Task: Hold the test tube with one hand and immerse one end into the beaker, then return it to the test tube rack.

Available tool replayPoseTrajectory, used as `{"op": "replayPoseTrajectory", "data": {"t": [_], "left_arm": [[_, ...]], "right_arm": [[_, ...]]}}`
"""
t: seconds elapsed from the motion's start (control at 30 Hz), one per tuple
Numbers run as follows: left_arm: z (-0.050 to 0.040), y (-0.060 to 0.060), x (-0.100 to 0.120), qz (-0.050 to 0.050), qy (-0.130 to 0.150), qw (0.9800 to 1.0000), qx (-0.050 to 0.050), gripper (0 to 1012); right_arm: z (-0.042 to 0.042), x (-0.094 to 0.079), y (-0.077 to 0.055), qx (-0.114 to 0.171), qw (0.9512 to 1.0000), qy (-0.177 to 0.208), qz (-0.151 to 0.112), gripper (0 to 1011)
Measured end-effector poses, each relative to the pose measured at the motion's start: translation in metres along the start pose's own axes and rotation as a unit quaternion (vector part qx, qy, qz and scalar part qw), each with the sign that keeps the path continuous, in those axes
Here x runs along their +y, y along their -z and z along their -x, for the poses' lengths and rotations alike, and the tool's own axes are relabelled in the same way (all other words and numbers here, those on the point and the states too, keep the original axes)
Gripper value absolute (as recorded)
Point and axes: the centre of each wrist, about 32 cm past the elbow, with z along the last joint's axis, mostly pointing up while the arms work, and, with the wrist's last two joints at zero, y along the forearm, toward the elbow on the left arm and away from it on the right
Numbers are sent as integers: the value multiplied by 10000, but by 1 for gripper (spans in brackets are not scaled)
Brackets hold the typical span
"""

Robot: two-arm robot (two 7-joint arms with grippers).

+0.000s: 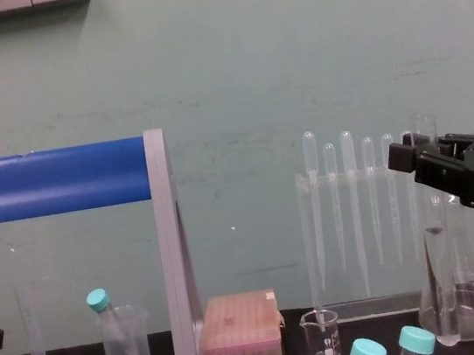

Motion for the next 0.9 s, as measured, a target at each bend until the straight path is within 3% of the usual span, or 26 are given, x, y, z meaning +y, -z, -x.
{"op": "replayPoseTrajectory", "data": {"t": [0.9], "left_arm": [[0,0,0,0,0,10000,0,1000]], "right_arm": [[-2,-4,-5,9,10000,1,-7,242]]}}
